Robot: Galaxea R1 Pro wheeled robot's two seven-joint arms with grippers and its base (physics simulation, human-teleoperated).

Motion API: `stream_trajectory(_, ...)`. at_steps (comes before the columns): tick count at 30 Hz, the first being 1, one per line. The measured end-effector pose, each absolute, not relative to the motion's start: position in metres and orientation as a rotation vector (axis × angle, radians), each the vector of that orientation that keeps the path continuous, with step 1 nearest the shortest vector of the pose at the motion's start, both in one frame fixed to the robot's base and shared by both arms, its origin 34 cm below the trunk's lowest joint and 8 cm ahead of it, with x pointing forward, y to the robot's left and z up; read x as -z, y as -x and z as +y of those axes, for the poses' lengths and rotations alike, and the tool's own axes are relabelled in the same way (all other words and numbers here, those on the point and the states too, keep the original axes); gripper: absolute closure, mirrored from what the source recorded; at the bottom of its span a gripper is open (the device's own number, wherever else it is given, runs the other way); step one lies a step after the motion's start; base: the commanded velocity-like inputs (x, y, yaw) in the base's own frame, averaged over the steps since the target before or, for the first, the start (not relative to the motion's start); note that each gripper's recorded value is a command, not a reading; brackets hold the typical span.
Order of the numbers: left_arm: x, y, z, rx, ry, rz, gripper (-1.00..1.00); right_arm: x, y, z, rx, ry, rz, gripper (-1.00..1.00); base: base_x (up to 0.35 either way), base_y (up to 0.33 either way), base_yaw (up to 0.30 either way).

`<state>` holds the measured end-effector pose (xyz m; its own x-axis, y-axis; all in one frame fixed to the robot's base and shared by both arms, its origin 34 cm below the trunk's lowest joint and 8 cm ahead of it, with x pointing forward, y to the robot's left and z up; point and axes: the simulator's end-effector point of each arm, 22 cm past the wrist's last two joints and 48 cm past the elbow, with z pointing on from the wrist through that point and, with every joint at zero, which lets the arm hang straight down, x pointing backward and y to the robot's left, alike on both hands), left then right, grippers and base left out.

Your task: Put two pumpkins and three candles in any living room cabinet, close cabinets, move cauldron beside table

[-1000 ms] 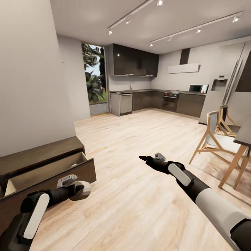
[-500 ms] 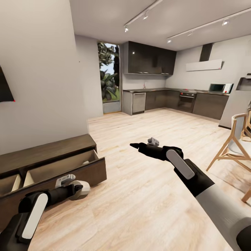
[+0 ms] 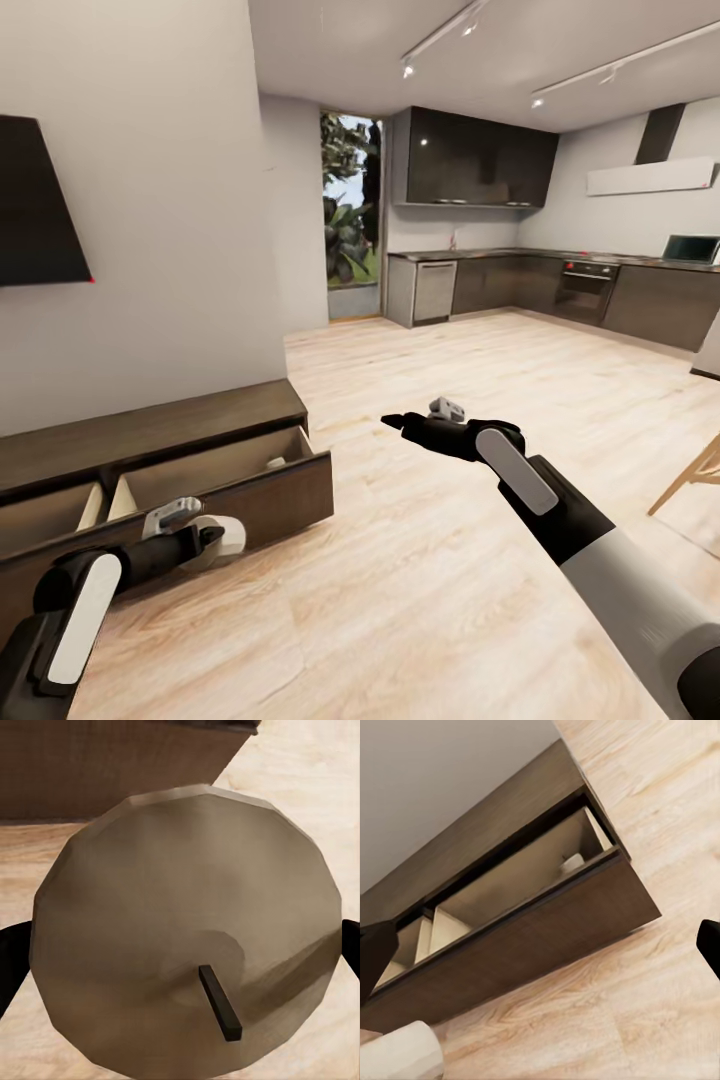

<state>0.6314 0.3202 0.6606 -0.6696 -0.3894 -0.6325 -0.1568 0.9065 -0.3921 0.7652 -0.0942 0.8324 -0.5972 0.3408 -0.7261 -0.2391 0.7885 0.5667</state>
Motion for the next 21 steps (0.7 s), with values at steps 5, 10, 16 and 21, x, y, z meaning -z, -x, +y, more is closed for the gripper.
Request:
stream_trajectory(5, -0.66, -0.631, 0.336, 0.389, 0.441, 2.288, 1.0, -0.828, -0.767, -0.095, -0.798, -0.082, 2.067, -1.0, 0.211, 0.0, 0.221)
stream_trajectory(10, -0.666, -0.632, 0.343, 0.386, 0.46, 2.271, 1.0, -0.825, -0.769, -0.096, -0.797, -0.089, 2.068, -1.0, 0.026, 0.0, 0.221)
stream_trajectory(16, -0.688, -0.635, 0.361, 0.439, 0.515, 2.222, 1.0, -0.831, -0.772, -0.096, -0.798, -0.093, 2.073, -1.0, 0.001, 0.0, 0.221)
stream_trajectory(21, -0.699, -0.638, 0.365, 0.448, 0.518, 2.219, 1.0, -0.837, -0.774, -0.095, -0.798, -0.094, 2.079, -1.0, 0.0, 0.0, 0.221)
